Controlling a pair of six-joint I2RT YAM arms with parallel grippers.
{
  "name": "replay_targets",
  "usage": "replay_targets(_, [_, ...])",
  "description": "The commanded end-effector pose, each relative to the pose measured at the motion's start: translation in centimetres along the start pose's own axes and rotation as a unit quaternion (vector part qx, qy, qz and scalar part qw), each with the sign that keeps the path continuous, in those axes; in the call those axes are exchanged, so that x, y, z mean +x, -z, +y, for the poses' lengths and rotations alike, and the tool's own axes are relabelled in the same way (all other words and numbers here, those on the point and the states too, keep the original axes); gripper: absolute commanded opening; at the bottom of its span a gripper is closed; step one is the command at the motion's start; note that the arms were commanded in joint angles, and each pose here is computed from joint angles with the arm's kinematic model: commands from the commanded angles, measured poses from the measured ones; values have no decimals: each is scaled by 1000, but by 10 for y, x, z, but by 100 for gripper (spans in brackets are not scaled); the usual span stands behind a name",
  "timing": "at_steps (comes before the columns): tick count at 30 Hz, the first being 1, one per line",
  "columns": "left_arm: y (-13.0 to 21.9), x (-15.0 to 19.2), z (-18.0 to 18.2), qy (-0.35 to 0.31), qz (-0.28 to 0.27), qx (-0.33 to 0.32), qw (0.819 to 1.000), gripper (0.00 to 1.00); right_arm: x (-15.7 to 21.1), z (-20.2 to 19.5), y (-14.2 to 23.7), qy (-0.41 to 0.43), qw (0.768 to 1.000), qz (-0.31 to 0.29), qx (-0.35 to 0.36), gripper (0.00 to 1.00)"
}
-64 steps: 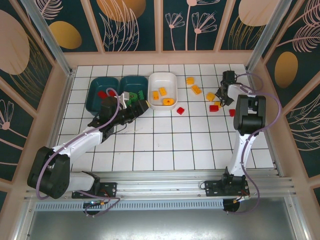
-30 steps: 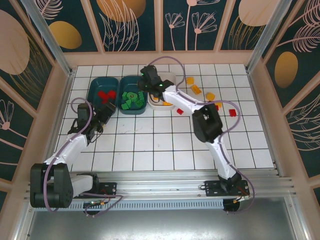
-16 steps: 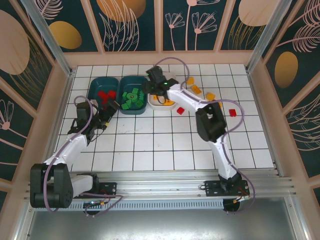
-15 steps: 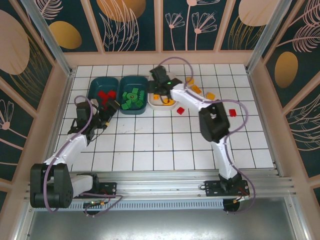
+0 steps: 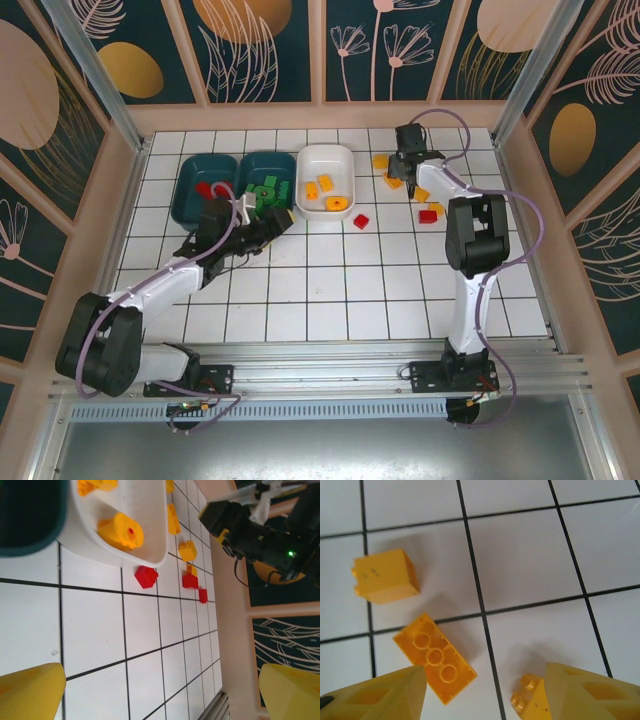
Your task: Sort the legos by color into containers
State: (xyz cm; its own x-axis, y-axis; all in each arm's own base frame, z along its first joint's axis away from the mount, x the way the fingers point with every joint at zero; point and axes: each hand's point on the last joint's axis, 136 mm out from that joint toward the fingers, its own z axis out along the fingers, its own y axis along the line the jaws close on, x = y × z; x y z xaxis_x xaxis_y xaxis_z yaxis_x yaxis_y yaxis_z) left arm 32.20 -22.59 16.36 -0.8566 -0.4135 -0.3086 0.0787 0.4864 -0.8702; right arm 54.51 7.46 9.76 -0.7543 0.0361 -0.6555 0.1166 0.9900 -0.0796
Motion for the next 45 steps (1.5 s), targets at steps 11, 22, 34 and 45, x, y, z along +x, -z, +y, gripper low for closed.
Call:
replay_targets(11, [-12,-11,-29,-36,0,29,999,98,69,-71,-26,15,994,82,76,66])
replay_targets(22, [-14,-11,-28,-31,1,21,999,98,64,-101,-50,-46,994,81,58,61])
replay_targets(34, [-14,-13,-28,-30,-2,18,999,99,52,-113,-66,-71,995,65,8,62])
replay_targets(45, [-15,-12,-26,-35,2,14,999,99,53,-111,-56,-90,994,64,-1,29])
